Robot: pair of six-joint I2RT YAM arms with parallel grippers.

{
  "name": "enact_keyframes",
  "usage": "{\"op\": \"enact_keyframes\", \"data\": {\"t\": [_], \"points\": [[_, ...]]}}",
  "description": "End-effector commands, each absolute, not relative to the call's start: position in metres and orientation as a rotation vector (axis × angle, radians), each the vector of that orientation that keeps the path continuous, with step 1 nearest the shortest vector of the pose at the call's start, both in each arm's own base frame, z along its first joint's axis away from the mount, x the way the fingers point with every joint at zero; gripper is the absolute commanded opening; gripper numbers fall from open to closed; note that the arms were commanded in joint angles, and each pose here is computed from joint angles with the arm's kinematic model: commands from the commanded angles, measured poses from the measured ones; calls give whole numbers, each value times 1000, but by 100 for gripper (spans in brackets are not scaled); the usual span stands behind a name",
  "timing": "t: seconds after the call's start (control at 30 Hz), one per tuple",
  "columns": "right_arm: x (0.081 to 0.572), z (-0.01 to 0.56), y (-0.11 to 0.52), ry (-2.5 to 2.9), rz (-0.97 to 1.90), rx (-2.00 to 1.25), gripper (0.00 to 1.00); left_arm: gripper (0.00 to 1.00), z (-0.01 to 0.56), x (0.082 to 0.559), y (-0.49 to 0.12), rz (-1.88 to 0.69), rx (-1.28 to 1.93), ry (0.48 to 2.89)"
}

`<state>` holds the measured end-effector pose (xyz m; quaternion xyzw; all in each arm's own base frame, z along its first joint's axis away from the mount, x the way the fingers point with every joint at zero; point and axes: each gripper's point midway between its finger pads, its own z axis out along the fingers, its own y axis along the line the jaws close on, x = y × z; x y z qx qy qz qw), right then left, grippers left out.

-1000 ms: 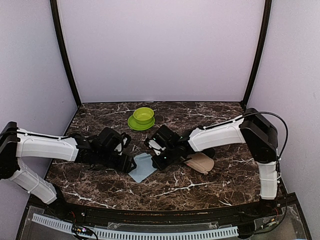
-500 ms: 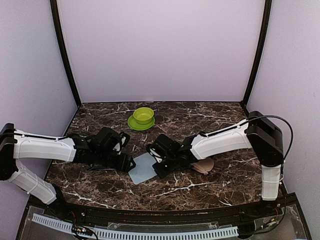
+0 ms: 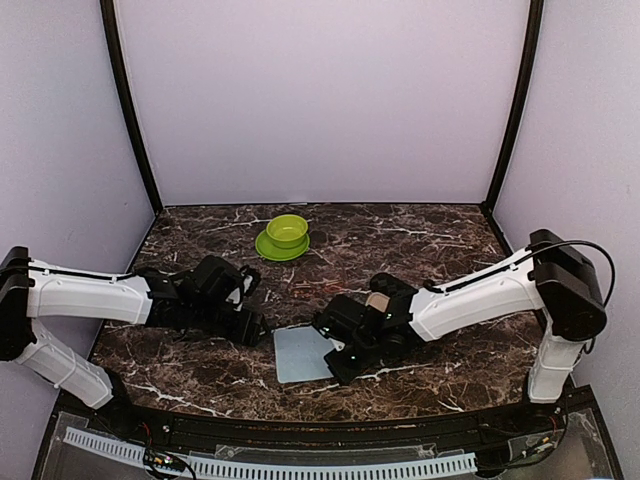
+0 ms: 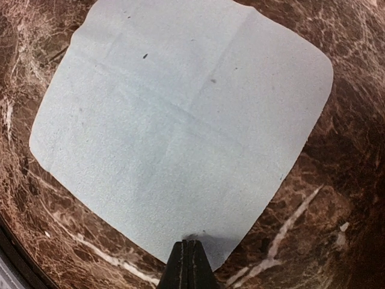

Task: Organize the sunglasses
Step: Move the glasses cleaning cloth to the center of the board, then pick up the glasses cleaning cloth from the center of the board.

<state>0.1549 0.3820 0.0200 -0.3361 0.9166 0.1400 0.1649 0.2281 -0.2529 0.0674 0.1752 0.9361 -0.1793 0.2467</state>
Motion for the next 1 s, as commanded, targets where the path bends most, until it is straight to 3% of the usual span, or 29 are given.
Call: {"op": "enact_keyframes", "data": {"t": [0.0, 0.1, 0.3, 0.67, 0.97], "points": [[149, 23, 364, 2652, 345, -931, 0, 68, 72, 229, -260, -482, 555, 2560], [161, 37, 368, 2610, 348, -925, 4, 68, 68, 230, -269, -526, 592, 2583], [197, 61, 375, 2561, 506, -849, 23, 66, 62, 235, -285, -593, 642, 2597], [199, 52, 380, 2607, 566, -855, 30, 59, 58, 248, -300, -585, 697, 2592], [169, 39, 374, 2662, 561, -822, 32, 59, 67, 262, -329, -657, 788, 2531]]}}
